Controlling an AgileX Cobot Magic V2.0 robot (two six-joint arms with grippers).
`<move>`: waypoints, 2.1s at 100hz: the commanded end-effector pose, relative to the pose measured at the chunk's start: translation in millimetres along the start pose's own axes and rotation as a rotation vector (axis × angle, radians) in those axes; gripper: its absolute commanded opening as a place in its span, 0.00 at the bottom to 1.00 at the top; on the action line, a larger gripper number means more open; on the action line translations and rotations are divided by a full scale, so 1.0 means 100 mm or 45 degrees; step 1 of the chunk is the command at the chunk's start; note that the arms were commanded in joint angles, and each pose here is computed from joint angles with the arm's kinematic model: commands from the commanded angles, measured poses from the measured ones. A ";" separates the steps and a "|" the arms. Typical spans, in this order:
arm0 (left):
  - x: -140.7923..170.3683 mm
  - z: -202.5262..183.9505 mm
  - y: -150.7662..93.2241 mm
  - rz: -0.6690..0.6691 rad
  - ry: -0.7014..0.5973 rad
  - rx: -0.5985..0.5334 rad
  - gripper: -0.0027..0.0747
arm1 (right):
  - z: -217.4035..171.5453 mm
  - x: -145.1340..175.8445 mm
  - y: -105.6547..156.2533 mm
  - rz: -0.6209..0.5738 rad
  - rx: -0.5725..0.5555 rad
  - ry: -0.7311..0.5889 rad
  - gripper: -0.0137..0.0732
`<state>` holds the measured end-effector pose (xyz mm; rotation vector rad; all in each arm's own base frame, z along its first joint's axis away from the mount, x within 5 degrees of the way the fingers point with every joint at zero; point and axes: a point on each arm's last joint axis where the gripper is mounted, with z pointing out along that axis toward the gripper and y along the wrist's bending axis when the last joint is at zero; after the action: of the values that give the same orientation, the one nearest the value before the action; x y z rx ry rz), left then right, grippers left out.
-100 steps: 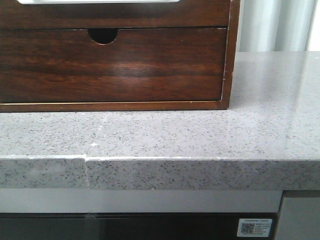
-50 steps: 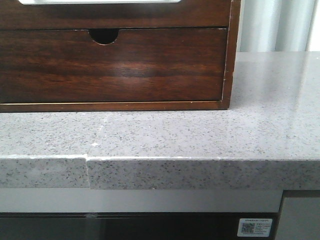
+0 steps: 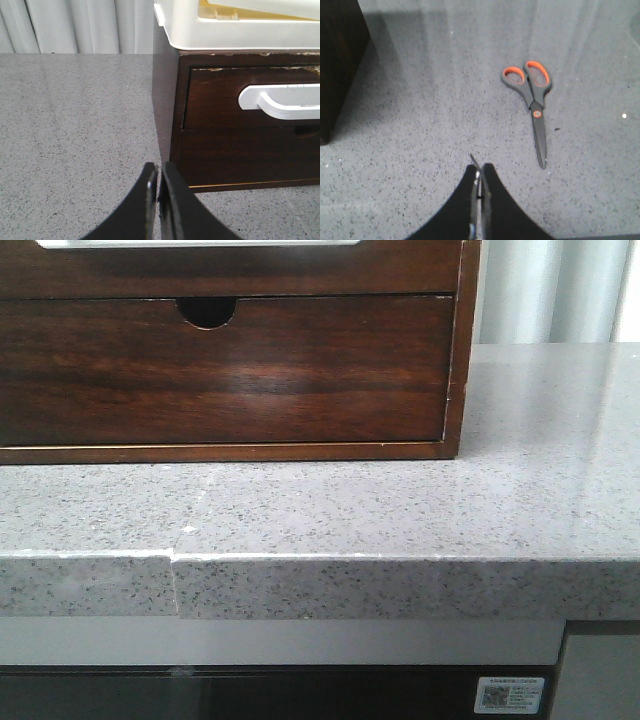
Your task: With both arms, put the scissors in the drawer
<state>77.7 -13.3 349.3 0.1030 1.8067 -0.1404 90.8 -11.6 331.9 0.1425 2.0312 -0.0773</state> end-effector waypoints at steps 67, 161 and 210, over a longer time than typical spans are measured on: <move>-0.18 -0.03 -0.01 -0.013 -0.137 0.007 0.07 | -0.01 -0.17 -0.01 -0.031 0.021 -0.124 0.22; -0.23 -0.02 -0.04 -0.113 -0.197 0.060 0.76 | -0.02 -0.22 -0.03 -0.074 0.047 -0.189 0.74; -0.27 0.26 -0.25 -0.930 -0.044 0.460 0.76 | -0.02 -0.22 -0.03 -0.071 0.044 -0.191 0.74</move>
<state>96.2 -40.2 360.2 -0.2290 1.7409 -0.8666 94.9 -14.6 336.1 0.1144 1.9820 -0.1357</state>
